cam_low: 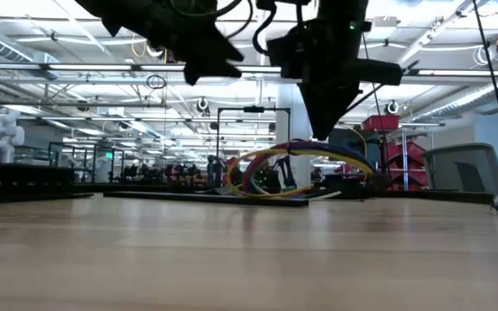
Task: Ziptie cables
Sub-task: Wrap the cables using a black zip tie
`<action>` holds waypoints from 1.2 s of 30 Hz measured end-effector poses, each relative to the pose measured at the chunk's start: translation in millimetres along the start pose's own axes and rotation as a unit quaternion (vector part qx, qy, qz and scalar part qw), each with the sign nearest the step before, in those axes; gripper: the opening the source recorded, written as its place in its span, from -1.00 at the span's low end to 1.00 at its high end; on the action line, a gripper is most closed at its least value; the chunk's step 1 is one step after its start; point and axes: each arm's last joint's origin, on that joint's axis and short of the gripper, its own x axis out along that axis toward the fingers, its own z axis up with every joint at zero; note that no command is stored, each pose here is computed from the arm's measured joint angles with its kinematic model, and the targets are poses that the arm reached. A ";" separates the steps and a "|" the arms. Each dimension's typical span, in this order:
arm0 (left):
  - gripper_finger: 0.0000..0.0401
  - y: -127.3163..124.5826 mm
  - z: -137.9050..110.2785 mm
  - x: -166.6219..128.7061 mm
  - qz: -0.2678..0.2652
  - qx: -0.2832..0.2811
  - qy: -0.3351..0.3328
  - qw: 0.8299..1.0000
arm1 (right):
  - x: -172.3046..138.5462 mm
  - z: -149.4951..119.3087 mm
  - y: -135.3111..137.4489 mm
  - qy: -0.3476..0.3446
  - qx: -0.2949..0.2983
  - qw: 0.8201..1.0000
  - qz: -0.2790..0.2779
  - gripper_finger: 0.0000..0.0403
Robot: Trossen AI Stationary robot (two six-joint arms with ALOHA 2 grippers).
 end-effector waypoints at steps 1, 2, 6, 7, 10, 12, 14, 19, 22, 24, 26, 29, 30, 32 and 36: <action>-0.05 -0.5 3.7 0.0 -0.003 0.003 -0.019 1.000 | -1.0 0.5 1.3 -0.001 -0.005 1.000 -0.009 -1.00; -0.05 -1.1 7.6 -0.1 -0.008 0.005 -0.039 0.999 | -1.7 2.1 2.2 -0.009 -0.005 1.000 -0.012 -1.00; -0.05 1.9 10.1 11.0 -0.026 -0.018 -0.068 0.997 | -4.3 8.1 5.4 -0.036 -0.009 0.999 -0.025 -1.00; -0.05 4.2 6.9 17.5 -0.039 -0.034 -0.062 0.997 | -4.4 9.0 4.9 -0.040 -0.007 0.999 -0.030 -1.00; -0.05 10.1 -15.5 44.5 -0.096 -0.099 0.001 0.990 | -4.2 8.7 3.5 -0.037 -0.002 0.998 -0.044 -1.00; -0.05 13.1 -34.6 62.5 -0.122 -0.142 0.051 0.981 | -3.3 8.1 0.5 -0.032 0.001 0.998 -0.057 -1.00; -0.05 15.5 -50.2 75.8 -0.144 -0.183 0.088 0.968 | -2.3 7.5 -2.2 -0.031 0.005 0.998 -0.056 -1.00; -0.05 16.7 -54.0 85.9 -0.178 -0.213 0.081 0.957 | -1.2 7.1 -5.0 -0.030 0.007 0.998 -0.056 -1.00; -0.05 16.6 -48.5 85.7 -0.177 -0.207 0.055 0.961 | -0.7 7.0 -6.2 -0.030 0.011 0.998 -0.055 -1.00; -0.05 17.7 -46.5 84.9 -0.157 -0.206 0.044 0.965 | -0.7 7.4 -6.4 -0.032 0.012 0.998 -0.055 -1.00; -0.04 19.1 -48.1 85.0 -0.145 -0.199 0.048 0.968 | -0.8 8.4 -6.6 -0.038 0.015 0.998 -0.056 -1.00; 0.00 20.4 -52.7 86.6 -0.128 -0.187 0.058 0.972 | -0.8 8.9 -6.7 -0.040 0.016 0.997 -0.056 -1.00; 0.03 20.4 -52.5 86.6 -0.128 -0.179 0.055 0.974 | -0.8 9.2 -6.8 -0.042 0.016 0.997 -0.056 -1.00; 0.10 20.4 -51.9 86.4 -0.127 -0.154 0.052 0.979 | -1.0 10.4 -7.1 -0.048 0.017 0.997 -0.057 -1.00; 0.25 19.9 -56.1 87.1 -0.100 -0.109 0.060 0.987 | -0.7 12.0 -8.7 -0.056 0.019 0.997 -0.058 -1.00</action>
